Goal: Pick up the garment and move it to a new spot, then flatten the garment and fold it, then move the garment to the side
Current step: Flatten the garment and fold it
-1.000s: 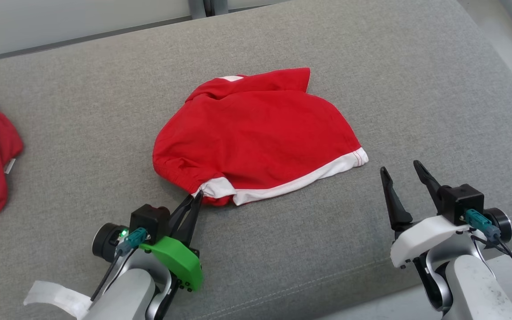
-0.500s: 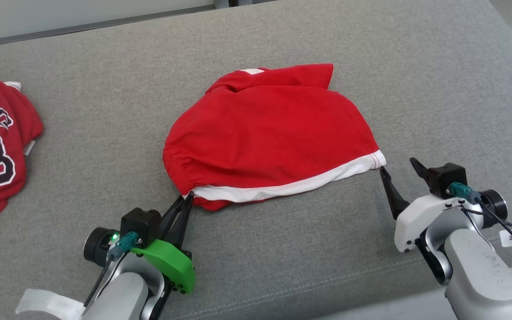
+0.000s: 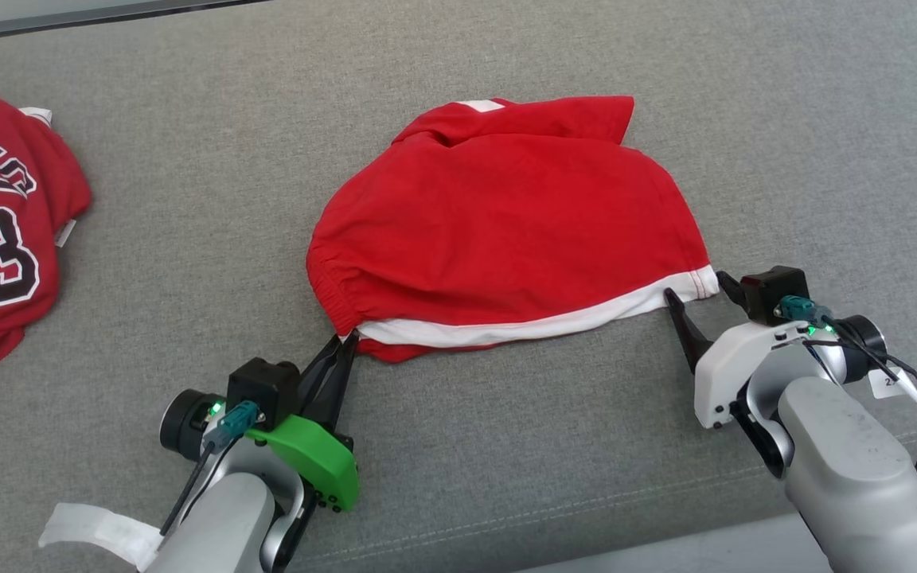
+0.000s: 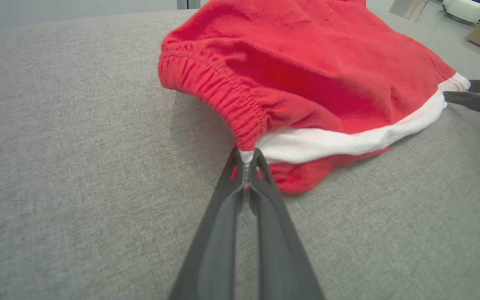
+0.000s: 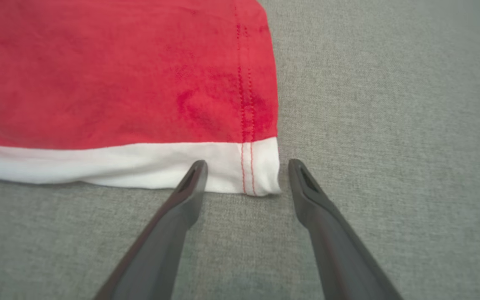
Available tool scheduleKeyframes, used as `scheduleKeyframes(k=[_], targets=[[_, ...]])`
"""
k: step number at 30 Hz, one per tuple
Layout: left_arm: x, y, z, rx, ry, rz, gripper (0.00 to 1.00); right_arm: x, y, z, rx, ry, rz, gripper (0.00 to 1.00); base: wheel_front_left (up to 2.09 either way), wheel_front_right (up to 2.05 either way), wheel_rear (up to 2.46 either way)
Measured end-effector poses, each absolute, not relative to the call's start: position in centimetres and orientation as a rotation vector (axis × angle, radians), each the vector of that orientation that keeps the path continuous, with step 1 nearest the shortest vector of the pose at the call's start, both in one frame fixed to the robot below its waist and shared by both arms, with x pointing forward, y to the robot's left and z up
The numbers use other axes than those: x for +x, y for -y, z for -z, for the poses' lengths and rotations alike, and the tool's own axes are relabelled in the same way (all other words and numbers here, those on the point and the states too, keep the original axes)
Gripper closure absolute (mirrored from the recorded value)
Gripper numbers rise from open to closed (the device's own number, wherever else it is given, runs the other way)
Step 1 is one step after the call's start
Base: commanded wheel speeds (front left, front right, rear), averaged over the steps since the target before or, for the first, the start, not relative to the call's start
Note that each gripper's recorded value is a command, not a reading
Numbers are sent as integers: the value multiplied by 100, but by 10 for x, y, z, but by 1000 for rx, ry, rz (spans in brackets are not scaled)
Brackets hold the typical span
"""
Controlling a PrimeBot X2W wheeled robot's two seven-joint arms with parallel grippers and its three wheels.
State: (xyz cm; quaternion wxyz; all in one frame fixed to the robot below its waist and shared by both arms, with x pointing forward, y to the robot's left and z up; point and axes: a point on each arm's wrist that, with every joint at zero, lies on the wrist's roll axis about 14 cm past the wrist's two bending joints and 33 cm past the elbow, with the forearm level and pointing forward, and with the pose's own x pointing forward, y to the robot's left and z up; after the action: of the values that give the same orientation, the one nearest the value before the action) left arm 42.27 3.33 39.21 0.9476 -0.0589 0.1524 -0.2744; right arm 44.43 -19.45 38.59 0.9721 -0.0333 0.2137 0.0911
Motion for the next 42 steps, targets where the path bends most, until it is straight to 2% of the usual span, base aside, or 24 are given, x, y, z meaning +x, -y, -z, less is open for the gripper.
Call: scheduleKeyframes(k=[3, 7, 10, 12, 16, 18, 21, 22, 23, 35, 42], targets=[[423, -35, -391, -121, -313, 553, 100, 446, 191, -384, -82, -432, -206, 2, 0, 0, 0], [424, -36, -390, -121, -315, 549, 100, 448, 186, -383, -110, -427, -239, 28, 0, 0, 0], [425, -37, -390, -120, -314, 549, 100, 448, 184, -383, -129, -423, -254, 38, 0, 0, 0], [425, -37, -391, -121, -313, 547, 100, 449, 184, -383, -139, -422, -260, 49, 0, 0, 0], [426, -37, -391, -123, -310, 547, 100, 450, 187, -384, -154, -417, -258, 48, 0, 0, 0], [426, -36, -392, -124, -309, 547, 100, 451, 188, -386, -161, -411, -259, 52, 0, 0, 0], [427, -37, -394, -128, -304, 544, 100, 452, 188, -388, -165, -403, -259, 73, 0, 0, 0], [427, -37, -395, -130, -302, 544, 100, 452, 188, -389, -168, -399, -260, 91, 0, 0, 0], [427, -37, -396, -130, -298, 542, 100, 453, 188, -391, -169, -391, -260, 100, 0, 0, 0], [433, -38, -439, -236, -200, 527, 100, 464, 174, -444, -91, -243, -284, 100, 0, 0, 0], [442, -34, -495, -300, -136, 582, 100, 474, 170, -510, 110, -130, -275, 100, 0, 0, 0]])
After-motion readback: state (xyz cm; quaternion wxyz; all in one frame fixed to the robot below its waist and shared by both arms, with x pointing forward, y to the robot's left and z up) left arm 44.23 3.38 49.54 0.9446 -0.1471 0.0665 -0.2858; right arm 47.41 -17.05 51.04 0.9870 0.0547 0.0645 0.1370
